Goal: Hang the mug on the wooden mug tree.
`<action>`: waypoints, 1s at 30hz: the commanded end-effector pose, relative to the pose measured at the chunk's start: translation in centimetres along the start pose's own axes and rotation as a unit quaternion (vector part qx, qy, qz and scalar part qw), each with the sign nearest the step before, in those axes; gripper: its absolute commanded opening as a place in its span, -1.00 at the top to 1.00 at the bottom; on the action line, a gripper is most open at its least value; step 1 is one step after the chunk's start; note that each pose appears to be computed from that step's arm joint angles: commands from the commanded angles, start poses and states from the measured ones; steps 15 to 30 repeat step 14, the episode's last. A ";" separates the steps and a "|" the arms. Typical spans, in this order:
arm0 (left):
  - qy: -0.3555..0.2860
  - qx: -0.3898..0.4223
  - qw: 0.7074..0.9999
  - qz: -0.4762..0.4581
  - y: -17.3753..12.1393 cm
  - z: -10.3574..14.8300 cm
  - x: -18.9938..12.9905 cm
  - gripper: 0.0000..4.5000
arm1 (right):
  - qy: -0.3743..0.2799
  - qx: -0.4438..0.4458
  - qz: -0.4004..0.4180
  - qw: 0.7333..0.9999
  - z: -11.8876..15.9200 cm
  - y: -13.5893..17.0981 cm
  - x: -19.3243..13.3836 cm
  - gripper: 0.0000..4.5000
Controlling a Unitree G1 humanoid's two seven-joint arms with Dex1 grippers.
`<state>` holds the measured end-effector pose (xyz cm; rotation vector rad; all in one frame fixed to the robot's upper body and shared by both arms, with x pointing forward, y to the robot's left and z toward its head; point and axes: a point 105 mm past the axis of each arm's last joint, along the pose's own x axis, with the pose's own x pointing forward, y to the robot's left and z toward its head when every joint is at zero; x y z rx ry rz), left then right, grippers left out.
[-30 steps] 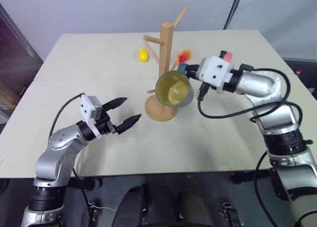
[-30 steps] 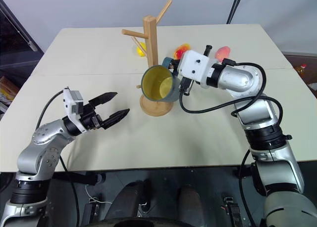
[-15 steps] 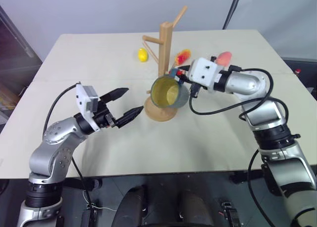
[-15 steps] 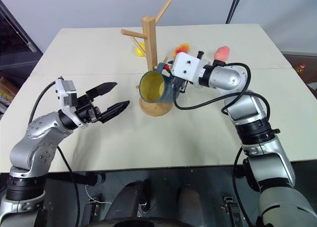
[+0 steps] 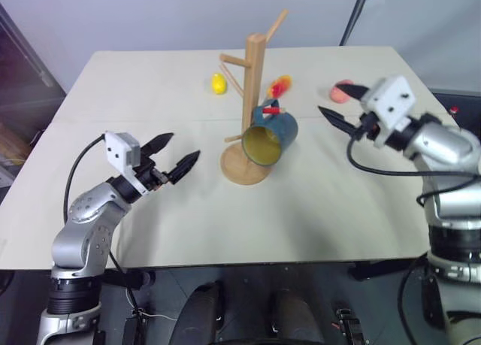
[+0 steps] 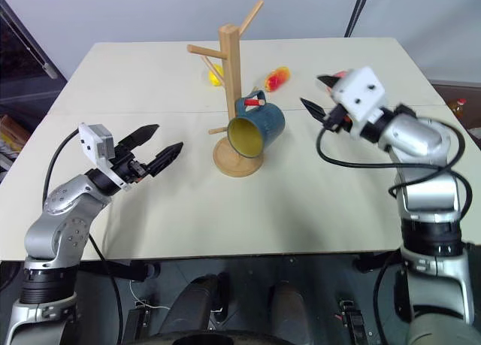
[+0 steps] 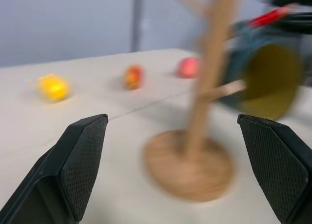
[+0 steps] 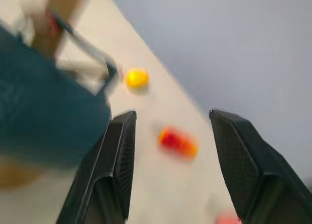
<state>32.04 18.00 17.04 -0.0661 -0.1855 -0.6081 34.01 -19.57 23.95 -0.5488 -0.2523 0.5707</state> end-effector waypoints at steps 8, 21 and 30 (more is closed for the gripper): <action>0.041 0.025 0.973 0.227 5.7 -4.8 -4.0 -1.00 | 0.006 0.206 -0.088 0.975 -8.4 4.6 -2.2 -0.09; 0.050 0.025 0.964 0.259 5.6 -5.6 -5.2 -1.00 | 0.011 0.223 -0.074 0.972 -9.6 6.1 -1.3 -0.09; 0.050 0.025 0.964 0.259 5.6 -5.6 -5.2 -1.00 | 0.011 0.223 -0.074 0.972 -9.6 6.1 -1.3 -0.09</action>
